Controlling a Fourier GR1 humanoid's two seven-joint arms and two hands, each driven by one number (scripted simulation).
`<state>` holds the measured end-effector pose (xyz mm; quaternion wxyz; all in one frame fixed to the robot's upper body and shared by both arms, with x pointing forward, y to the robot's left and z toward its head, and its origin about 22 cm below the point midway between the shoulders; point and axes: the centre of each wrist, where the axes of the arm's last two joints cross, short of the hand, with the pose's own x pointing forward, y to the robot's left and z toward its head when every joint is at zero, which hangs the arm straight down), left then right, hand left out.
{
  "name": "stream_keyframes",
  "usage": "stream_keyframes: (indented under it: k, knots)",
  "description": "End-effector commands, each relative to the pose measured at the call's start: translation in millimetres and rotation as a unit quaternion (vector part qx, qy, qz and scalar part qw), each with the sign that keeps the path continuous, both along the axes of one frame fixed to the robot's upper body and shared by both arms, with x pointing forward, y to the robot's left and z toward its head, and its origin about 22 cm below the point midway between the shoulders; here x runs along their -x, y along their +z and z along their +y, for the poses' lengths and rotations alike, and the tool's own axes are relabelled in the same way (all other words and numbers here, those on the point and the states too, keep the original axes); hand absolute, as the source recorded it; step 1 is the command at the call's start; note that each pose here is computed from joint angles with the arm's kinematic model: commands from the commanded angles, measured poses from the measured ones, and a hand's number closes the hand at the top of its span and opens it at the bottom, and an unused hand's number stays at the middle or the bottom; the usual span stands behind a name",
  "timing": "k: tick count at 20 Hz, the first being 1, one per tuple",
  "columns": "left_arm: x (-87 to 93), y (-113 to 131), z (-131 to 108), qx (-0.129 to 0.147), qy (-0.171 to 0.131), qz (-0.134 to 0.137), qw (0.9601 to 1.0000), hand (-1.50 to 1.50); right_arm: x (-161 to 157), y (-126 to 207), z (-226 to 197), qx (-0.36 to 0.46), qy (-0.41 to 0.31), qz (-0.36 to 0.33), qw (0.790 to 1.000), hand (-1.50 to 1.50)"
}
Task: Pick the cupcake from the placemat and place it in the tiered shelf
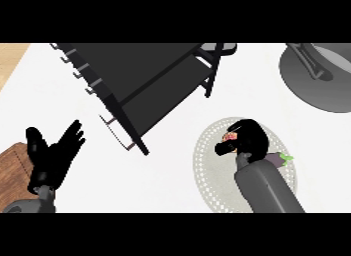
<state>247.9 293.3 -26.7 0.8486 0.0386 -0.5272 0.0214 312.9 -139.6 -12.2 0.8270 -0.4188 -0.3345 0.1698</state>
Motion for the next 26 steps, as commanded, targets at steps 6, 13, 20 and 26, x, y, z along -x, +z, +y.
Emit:
stream_keyframes:
  k: [6,13,20,26]
  knots:
    - [-3.4,6,10,-0.003,0.005,-0.001,1.0000,0.00,11,19,57,0.031,0.147,-0.056,0.987,1.50]
    - [-17.7,10,-20,-0.004,-0.055,-0.013,0.9984,0.00,85,46,133,-0.051,0.625,-0.105,0.772,1.50]
    - [3.7,-9,8,-0.007,0.011,0.014,0.9998,0.00,122,168,103,-0.086,0.696,-0.255,0.665,1.50]
    - [4.9,1,5,-0.006,0.015,0.002,0.9999,0.00,118,249,44,-0.078,0.644,-0.312,0.695,1.50]
